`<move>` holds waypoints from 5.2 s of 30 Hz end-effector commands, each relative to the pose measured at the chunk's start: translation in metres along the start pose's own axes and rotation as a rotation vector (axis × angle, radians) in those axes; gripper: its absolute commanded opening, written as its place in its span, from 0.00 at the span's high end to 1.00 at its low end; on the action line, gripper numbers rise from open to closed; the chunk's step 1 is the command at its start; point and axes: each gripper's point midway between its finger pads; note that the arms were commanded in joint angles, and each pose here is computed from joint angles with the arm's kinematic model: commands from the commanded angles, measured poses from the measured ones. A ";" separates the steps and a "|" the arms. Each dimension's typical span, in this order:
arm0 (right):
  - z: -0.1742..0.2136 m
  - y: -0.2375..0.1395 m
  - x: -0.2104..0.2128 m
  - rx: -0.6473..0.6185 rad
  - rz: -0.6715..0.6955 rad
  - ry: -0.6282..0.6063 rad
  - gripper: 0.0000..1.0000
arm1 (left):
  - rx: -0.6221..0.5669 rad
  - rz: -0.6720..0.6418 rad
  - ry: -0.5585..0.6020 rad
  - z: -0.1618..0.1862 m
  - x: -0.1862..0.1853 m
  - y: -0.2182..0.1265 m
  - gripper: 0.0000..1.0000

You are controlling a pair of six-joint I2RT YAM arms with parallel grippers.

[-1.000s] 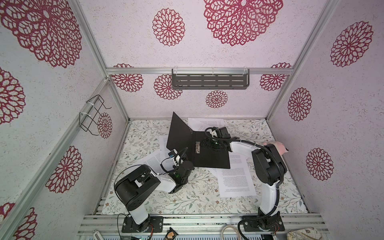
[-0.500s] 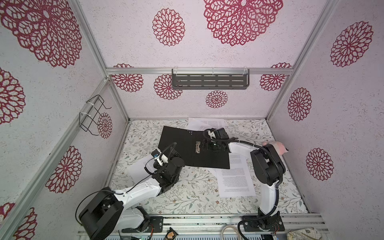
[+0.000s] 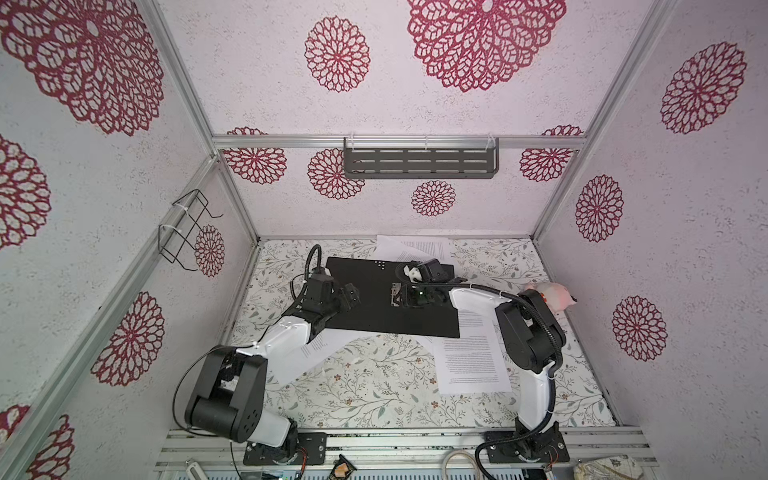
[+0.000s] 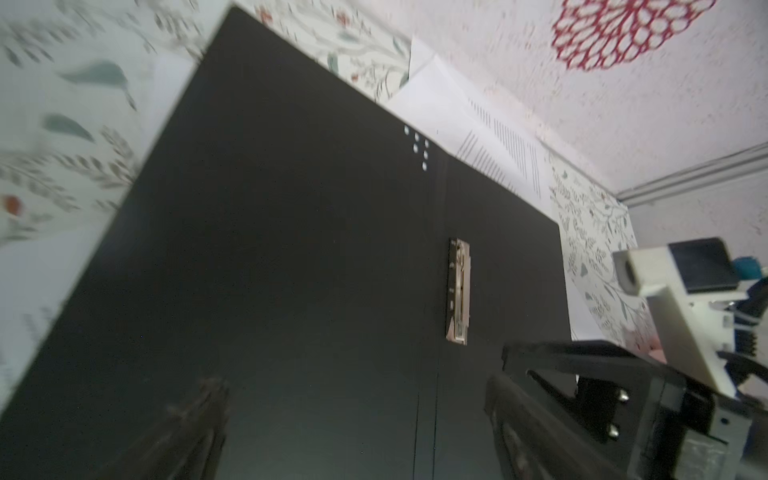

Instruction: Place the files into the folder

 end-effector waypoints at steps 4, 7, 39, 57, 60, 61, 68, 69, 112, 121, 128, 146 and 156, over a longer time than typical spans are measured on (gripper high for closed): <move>-0.012 0.010 0.011 -0.003 -0.036 0.001 0.68 | 0.172 0.181 -0.183 0.024 0.009 0.019 0.01; -0.014 0.015 0.010 0.002 -0.033 0.008 0.71 | 0.193 0.162 -0.225 0.033 0.025 0.027 0.01; 0.003 0.037 -0.010 0.069 0.004 0.047 0.96 | 0.264 -0.042 -0.265 0.078 0.082 0.035 0.01; 0.033 0.044 -0.060 0.092 0.089 0.107 1.00 | 0.284 -0.153 -0.274 0.088 0.105 0.034 0.01; 0.032 0.042 -0.064 0.089 0.105 0.109 1.00 | 0.285 -0.168 -0.274 0.089 0.108 0.033 0.01; 0.028 0.039 -0.060 0.077 0.083 0.107 1.00 | 0.282 -0.174 -0.273 0.089 0.109 0.033 0.01; -0.011 0.004 -0.003 -0.017 -0.096 0.041 1.00 | 0.279 -0.222 -0.278 0.092 0.120 0.033 0.01; -0.016 -0.002 0.000 -0.033 -0.091 0.026 1.00 | 0.278 -0.232 -0.279 0.093 0.122 0.033 0.01; 0.051 -0.178 -0.138 -0.263 0.301 0.254 0.13 | 0.280 -0.073 -0.047 0.080 0.021 0.014 0.01; 0.126 -0.236 -0.193 -0.339 0.419 0.553 0.01 | 0.480 0.199 0.300 0.139 -0.134 -0.002 0.01; 0.167 -0.245 -0.204 -0.322 0.430 0.698 0.01 | 0.675 0.364 0.422 0.213 -0.201 0.009 0.02; 0.202 -0.220 -0.207 -0.212 0.385 0.816 0.01 | 0.828 0.333 0.478 0.271 -0.201 0.051 0.01; 0.184 -0.204 -0.199 -0.202 0.258 0.739 0.01 | 0.822 0.248 0.509 0.273 -0.180 0.058 0.01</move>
Point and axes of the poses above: each gripper's point midway between its finger pads, its own y axis out along the fingers, its own x axis along the line the jaws close on, z = x × y, and after that the axes turned 1 degree about y, right-handed
